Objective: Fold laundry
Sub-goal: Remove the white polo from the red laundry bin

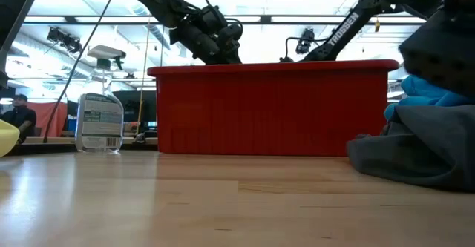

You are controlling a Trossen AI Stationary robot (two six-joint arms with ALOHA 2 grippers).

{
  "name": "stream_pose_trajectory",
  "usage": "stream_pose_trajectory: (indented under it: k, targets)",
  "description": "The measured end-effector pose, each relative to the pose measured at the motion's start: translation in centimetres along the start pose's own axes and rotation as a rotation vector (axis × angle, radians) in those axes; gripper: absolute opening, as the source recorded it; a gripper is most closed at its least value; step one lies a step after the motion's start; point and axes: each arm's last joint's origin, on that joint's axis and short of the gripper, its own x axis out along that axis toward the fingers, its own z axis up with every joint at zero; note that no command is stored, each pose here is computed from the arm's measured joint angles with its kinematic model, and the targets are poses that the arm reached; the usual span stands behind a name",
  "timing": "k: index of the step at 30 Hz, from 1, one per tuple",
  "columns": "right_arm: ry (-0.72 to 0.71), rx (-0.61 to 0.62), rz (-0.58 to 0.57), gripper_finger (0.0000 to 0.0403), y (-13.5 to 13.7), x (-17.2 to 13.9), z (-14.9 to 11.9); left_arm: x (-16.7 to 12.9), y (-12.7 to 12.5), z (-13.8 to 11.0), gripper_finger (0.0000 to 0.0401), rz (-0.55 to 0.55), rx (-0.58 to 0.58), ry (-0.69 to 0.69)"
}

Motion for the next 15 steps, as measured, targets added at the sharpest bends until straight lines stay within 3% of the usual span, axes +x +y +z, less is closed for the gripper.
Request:
stream_pose_trajectory:
  k: [7,15]
  targets:
    - [0.006,0.027,0.099,0.0298,0.8,1.5,-0.5,0.0,0.6,0.0,0.0164,0.04,-0.009,-0.006]
    - [0.034,-0.029,0.049,0.0287,2.1,3.8,-2.2,-0.5,1.7,0.1,0.0164,0.046,-0.059,-0.013]
